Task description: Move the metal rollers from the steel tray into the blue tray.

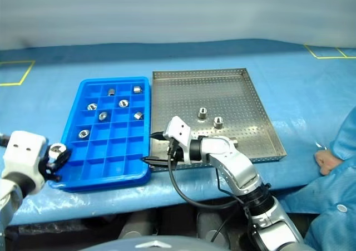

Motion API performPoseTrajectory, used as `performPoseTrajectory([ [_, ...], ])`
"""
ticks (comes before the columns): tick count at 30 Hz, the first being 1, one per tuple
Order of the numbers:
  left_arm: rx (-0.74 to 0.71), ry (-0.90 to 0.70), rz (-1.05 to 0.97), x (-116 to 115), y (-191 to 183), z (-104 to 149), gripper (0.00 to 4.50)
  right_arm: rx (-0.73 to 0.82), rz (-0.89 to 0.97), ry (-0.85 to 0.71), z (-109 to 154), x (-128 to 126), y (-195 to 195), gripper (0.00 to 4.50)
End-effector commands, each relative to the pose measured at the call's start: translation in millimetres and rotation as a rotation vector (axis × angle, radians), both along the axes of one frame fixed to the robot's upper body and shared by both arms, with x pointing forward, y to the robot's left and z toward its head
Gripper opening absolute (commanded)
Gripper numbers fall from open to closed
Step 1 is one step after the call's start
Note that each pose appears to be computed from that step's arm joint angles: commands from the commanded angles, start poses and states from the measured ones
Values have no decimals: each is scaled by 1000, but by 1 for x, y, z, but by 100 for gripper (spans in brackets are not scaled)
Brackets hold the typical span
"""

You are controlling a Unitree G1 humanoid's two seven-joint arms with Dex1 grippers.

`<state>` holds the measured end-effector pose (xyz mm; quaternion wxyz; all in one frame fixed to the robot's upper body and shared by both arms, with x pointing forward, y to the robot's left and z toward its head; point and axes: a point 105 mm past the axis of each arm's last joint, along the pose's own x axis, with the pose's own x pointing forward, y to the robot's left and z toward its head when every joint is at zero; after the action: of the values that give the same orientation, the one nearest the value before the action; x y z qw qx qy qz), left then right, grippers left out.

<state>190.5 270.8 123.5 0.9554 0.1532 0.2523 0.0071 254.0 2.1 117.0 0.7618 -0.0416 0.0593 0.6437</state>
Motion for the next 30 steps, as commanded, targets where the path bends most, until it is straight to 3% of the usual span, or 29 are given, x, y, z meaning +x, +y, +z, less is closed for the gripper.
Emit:
performPoseTrajectory([
  [1,19,-50,-28,0,-9,7,170,23,34,-40,12,-2,3,383],
  [10,-3,-8,-18,2,-12,-8,170,20,30,-53,13,-1,2,383],
  [14,-4,-9,-23,4,-13,-8,299,23,10,-59,14,0,1,383],
  [21,-19,-71,-63,15,-19,1,299,4,-69,-82,12,11,-5,383],
  [25,-139,-211,-257,32,-59,19,299,-53,-198,-117,8,30,-19,383],
  [30,-221,-274,-516,48,-112,22,299,-134,-432,-177,6,62,-44,383],
])
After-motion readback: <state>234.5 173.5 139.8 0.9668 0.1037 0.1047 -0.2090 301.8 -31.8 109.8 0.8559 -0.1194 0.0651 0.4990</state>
